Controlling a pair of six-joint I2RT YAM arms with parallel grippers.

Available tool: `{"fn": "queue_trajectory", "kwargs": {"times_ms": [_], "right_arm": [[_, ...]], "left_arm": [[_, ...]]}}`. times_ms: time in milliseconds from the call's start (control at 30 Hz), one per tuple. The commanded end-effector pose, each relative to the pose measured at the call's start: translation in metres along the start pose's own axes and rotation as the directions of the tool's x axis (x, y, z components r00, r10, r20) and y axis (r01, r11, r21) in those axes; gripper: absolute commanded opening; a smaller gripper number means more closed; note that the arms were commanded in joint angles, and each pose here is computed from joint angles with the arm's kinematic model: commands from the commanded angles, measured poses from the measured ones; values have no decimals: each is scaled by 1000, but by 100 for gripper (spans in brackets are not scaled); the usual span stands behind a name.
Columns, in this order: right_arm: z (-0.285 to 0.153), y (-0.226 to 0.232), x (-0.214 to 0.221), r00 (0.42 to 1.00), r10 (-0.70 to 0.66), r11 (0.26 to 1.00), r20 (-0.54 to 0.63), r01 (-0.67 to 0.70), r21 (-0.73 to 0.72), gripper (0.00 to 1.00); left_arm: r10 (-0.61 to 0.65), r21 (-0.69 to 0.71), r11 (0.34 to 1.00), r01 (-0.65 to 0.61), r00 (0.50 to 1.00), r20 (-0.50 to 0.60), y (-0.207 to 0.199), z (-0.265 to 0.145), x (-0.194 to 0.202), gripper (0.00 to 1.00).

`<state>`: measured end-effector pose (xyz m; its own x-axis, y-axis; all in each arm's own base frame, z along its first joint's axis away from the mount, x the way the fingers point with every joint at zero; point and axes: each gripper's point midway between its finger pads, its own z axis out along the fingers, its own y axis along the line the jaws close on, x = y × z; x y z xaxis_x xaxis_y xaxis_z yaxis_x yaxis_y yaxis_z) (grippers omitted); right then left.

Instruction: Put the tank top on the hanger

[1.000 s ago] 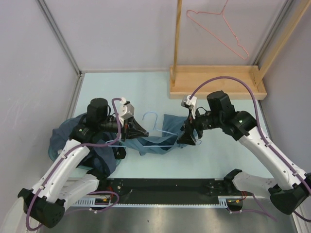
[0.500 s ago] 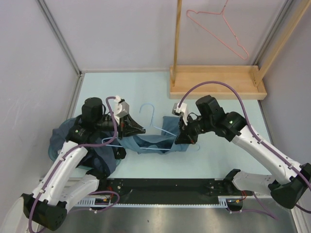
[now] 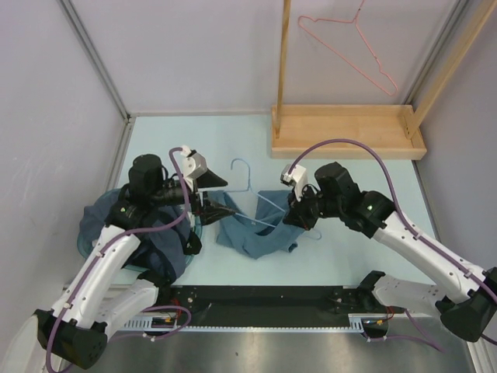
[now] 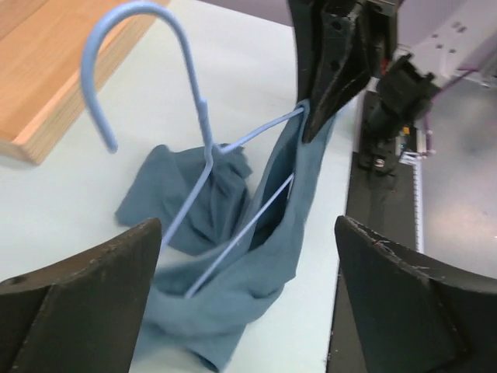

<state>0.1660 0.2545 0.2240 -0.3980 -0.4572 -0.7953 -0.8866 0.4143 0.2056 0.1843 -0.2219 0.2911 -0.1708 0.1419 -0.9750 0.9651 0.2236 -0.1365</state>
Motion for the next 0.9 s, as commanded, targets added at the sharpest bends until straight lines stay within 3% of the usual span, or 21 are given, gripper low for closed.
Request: {"fn": "queue_trajectory", "kwargs": {"times_ms": [0, 200, 333, 467, 700, 867], "right_arm": [[-10, -27, -29, 988, 6, 983, 151, -33, 181, 0], [-15, -71, -18, 977, 96, 902, 191, -167, 399, 0], [-47, -117, -6, 936, 164, 768, 311, -319, 556, 0], [-81, -147, 1, 876, 183, 674, 447, -443, 592, 0], [-114, -168, -6, 862, 141, 620, 487, -460, 635, 0], [-133, -173, -53, 861, 79, 635, 503, -432, 640, 0]], "left_arm": [[49, -159, 987, -40, 997, 55, 28, -2, -25, 99], [76, -369, 929, -34, 992, 100, 57, -20, -33, 99], [85, -450, 892, -26, 990, 112, 67, -30, -34, 99], [77, -466, 885, -17, 991, 110, 70, -31, -32, 99], [73, -473, 881, -12, 991, 110, 70, -32, -31, 99], [70, -469, 883, -10, 991, 110, 69, -32, -30, 99]]}}
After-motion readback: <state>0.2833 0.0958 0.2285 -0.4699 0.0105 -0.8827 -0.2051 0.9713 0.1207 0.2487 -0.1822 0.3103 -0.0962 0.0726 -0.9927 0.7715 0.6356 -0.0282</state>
